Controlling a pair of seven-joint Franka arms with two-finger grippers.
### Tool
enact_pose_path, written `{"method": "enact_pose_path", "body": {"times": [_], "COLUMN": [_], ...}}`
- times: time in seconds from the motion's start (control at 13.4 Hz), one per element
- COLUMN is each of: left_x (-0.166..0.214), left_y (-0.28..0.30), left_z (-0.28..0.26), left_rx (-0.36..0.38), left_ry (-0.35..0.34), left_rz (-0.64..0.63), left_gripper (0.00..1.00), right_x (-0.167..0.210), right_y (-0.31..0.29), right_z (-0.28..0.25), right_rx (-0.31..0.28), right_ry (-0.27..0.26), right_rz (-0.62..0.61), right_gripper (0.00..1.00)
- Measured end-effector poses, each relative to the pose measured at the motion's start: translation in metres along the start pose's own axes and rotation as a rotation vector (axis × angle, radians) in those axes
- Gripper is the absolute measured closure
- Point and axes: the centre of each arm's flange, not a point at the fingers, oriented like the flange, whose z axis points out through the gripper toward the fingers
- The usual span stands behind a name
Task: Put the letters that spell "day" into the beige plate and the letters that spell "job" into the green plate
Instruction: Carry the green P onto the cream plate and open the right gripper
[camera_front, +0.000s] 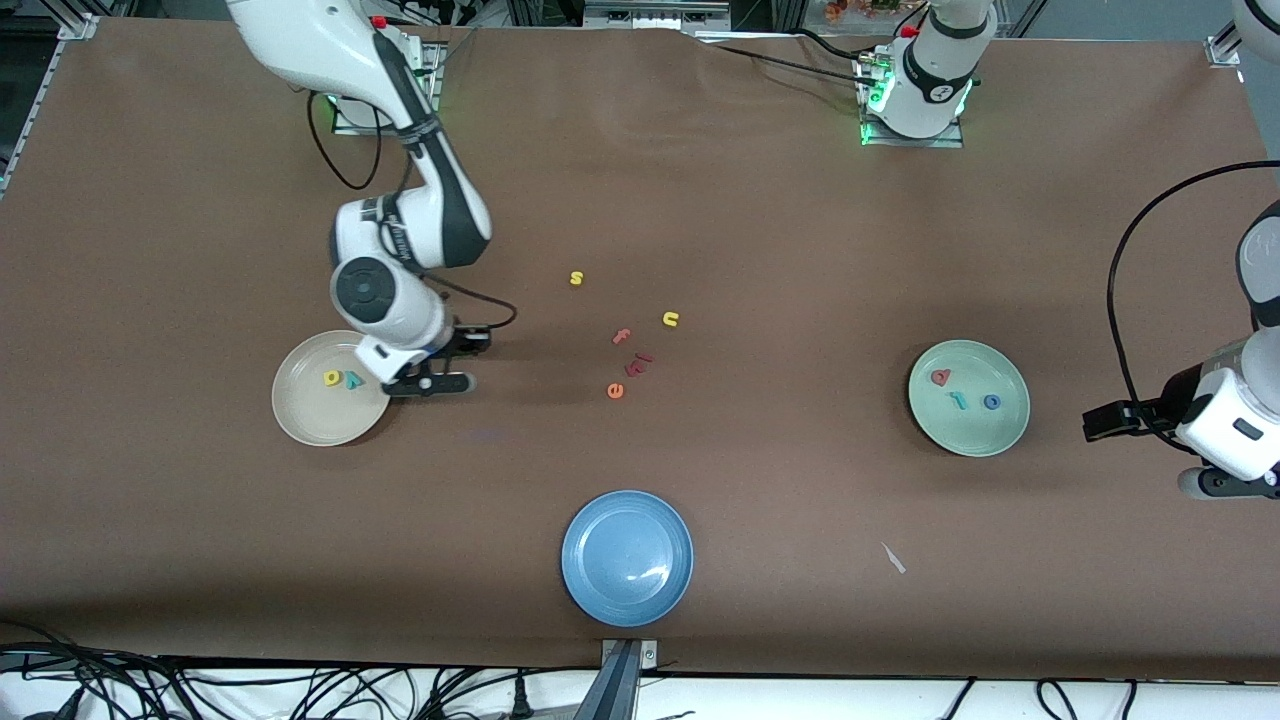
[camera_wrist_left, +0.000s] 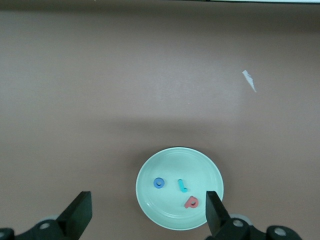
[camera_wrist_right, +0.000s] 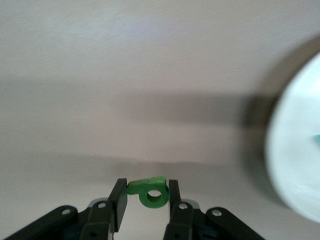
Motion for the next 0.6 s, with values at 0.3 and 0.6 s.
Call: {"method": "enact_pose_path", "body": {"times": [0.3,0.6], "left_x": [0.002,-0.002], "left_y": [0.015,0.046], "left_z": [-0.008,-0.003], "left_rx": [-0.016,-0.036], "left_ry": [0.004,-0.021], "left_rz": [0.025,0.079], "left_gripper": [0.00,0.01], "right_x": [0.012,0.014], "right_y": [0.085,0.159], "right_z": [-0.019,-0.015], "right_rx": [-0.035,-0.039], "right_ry": [0.002,-0.011], "right_rz": [-0.076,-0.085], "right_gripper": [0.62,0.62]}}
